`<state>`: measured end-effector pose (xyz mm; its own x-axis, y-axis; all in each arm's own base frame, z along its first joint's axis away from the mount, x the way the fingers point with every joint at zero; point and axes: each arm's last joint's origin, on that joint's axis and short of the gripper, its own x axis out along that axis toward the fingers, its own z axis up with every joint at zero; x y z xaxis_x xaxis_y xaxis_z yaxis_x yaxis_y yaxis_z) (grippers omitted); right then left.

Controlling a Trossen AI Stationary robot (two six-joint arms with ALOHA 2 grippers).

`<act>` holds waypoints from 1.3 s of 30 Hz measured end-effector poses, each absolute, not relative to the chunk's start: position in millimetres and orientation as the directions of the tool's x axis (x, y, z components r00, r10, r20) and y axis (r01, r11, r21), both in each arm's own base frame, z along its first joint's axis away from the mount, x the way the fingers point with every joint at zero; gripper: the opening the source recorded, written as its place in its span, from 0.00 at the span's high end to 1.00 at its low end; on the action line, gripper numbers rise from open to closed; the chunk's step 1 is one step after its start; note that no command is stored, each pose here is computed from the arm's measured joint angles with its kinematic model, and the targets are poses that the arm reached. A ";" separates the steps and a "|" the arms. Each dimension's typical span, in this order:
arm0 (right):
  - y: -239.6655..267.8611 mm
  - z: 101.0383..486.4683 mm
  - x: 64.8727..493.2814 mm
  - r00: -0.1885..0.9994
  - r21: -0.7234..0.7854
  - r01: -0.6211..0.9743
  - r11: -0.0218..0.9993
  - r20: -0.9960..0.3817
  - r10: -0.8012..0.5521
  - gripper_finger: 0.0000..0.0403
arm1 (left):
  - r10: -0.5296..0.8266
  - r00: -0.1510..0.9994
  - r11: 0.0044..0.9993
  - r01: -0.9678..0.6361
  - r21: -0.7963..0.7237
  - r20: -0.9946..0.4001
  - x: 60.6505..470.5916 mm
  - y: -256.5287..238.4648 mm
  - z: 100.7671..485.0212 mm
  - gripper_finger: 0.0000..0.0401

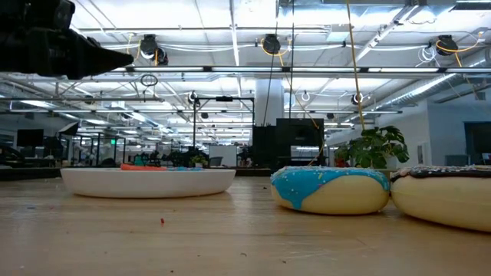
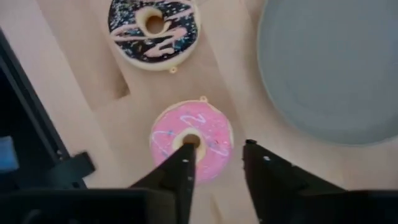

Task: Pick & Place donuts
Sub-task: Put the big pink donut on the green plate

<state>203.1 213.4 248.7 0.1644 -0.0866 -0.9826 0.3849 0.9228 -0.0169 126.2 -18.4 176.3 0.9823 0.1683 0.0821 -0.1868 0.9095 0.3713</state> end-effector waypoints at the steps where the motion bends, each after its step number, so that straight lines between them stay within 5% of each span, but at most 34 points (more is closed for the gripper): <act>1: 213.4 248.7 203.2 0.165 -0.014 0.396 0.918 -0.983 -0.086 0.68 | 0.168 0.982 0.909 -0.186 0.372 0.080 126.2 -18.4 176.1 0.90; 13: 207.0 204.6 192.0 0.044 -0.018 0.410 0.912 -0.998 -0.039 0.41 | 0.168 0.983 0.911 -0.186 0.369 0.080 126.2 -18.4 176.1 0.90; 39: 196.4 162.2 186.0 0.067 0.018 0.311 0.950 -0.998 -0.003 0.40 | 0.168 0.983 0.911 -0.186 0.367 0.080 126.2 -18.4 176.1 0.90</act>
